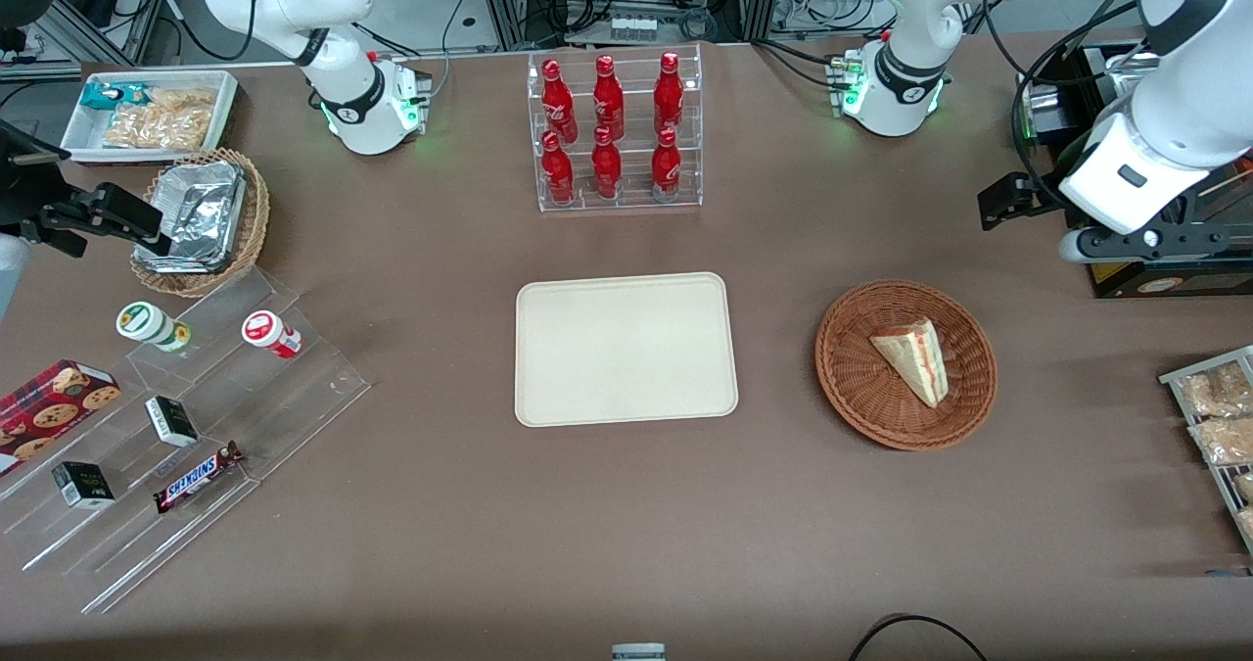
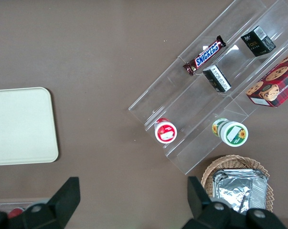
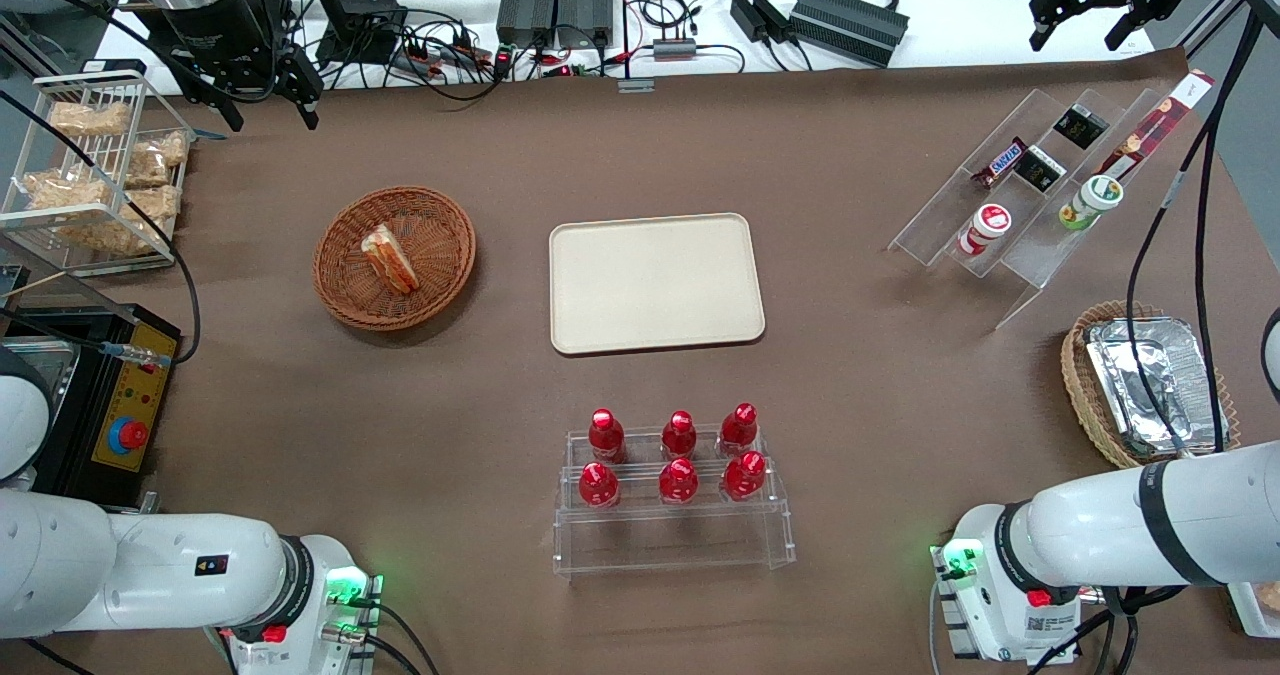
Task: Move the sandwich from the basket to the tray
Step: 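Move the left gripper over the wrapped sandwich in the wicker basket and lower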
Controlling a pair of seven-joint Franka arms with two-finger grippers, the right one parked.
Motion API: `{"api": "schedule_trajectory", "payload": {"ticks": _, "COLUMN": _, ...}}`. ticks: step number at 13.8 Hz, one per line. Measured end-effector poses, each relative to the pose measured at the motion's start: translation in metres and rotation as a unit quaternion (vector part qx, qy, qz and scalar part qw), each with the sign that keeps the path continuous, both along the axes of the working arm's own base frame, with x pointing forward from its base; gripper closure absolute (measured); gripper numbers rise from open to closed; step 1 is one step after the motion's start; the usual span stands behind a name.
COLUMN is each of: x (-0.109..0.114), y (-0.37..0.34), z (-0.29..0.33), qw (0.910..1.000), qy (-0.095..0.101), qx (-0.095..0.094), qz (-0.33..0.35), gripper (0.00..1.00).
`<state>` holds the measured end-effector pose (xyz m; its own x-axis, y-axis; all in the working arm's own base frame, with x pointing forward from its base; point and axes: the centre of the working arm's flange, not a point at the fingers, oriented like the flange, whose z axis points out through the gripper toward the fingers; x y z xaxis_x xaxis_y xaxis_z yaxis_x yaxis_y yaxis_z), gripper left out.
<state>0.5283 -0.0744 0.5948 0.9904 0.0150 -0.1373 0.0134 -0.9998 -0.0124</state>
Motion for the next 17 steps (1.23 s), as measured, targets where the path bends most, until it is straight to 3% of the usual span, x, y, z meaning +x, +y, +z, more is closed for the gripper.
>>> {"api": "schedule_trajectory", "payload": {"ticks": 3, "x": 0.001, "y": 0.0, "z": -0.001, "qw": 1.0, "qy": -0.003, "qx": -0.001, "qz": -0.002, "gripper": 0.0}}
{"api": "schedule_trajectory", "payload": {"ticks": 7, "x": 0.006, "y": 0.0, "z": -0.035, "qw": 0.9997, "qy": 0.025, "qx": 0.001, "qz": -0.002, "gripper": 0.0}}
{"api": "schedule_trajectory", "payload": {"ticks": 9, "x": 0.012, "y": 0.0, "z": -0.065, "qw": 0.9996, "qy": 0.028, "qx": 0.0, "qz": -0.002, "gripper": 0.0}}
{"api": "schedule_trajectory", "payload": {"ticks": 17, "x": 0.013, "y": 0.001, "z": -0.197, "qw": 1.0, "qy": 0.002, "qx": -0.005, "qz": 0.0, "gripper": 0.0}}
